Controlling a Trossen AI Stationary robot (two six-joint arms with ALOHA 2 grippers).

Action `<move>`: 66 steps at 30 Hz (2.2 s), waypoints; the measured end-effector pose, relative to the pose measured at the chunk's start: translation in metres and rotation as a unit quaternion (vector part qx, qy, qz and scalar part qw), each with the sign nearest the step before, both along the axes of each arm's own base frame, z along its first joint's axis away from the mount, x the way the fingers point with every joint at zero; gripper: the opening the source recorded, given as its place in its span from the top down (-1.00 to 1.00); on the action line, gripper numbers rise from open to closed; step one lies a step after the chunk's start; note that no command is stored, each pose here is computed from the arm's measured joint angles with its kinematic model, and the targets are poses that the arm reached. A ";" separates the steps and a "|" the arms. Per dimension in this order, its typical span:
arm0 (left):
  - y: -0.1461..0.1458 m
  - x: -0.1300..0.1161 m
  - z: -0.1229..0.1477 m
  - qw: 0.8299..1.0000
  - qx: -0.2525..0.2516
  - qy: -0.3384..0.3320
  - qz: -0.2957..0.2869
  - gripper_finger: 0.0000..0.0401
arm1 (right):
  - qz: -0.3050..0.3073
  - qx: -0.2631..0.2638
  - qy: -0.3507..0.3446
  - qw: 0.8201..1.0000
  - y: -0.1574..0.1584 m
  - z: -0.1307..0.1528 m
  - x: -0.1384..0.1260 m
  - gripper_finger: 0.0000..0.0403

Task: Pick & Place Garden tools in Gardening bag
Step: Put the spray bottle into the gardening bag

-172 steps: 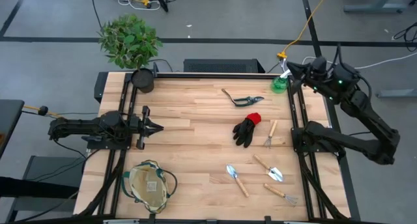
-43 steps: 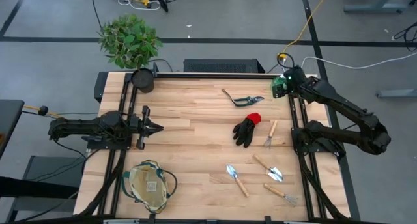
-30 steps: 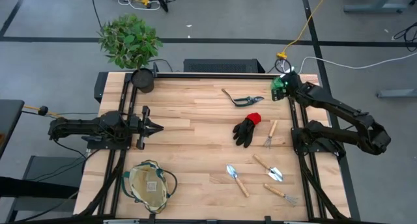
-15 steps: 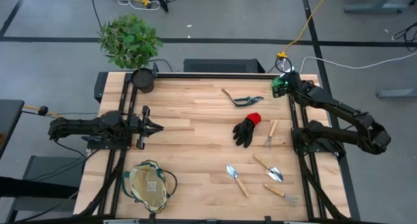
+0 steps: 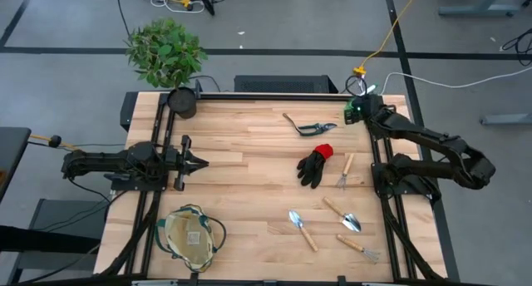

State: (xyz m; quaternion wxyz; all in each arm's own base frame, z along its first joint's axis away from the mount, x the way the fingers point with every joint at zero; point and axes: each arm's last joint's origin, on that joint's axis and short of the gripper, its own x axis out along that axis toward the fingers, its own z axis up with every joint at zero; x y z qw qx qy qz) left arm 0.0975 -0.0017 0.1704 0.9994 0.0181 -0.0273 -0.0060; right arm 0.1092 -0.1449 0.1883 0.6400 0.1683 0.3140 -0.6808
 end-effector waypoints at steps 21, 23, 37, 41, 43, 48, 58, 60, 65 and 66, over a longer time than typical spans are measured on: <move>0.000 0.000 0.000 1.000 0.000 0.000 0.000 0.84 | -0.031 -0.065 -0.013 0.997 -0.004 -0.018 0.001 -0.28; 0.000 0.000 0.000 1.000 0.000 0.000 0.000 0.84 | -0.031 -0.064 -0.012 0.997 -0.004 -0.018 0.001 -0.28; 0.000 0.000 0.000 1.000 0.000 0.000 0.000 0.84 | -0.042 -0.079 -0.037 0.995 -0.006 -0.016 0.003 -0.28; 0.000 0.000 0.000 1.000 0.000 0.000 0.000 0.84 | -0.043 -0.079 -0.037 0.995 -0.006 -0.016 0.003 -0.28; 0.000 0.000 0.000 1.000 0.000 0.000 0.000 0.84 | -0.043 -0.079 -0.037 0.995 -0.006 -0.016 0.003 -0.28; 0.000 0.000 0.000 1.000 0.000 0.000 0.000 0.84 | -0.048 -0.081 -0.035 0.995 -0.007 -0.017 0.003 -0.28; 0.000 0.000 0.000 1.000 0.000 0.000 0.000 0.84 | -0.071 -0.097 -0.036 0.992 -0.010 -0.021 0.007 -0.28; 0.000 0.000 0.000 1.000 0.000 0.000 0.000 0.84 | -0.079 -0.103 -0.047 0.990 -0.012 -0.022 0.008 -0.28; 0.000 0.000 0.000 1.000 0.000 0.000 0.000 0.84 | -0.091 -0.105 -0.038 0.990 -0.014 -0.028 0.011 -0.28; 0.000 0.000 0.000 1.000 0.000 0.000 0.000 0.84 | -0.094 -0.108 -0.036 0.989 -0.015 -0.029 0.012 -0.28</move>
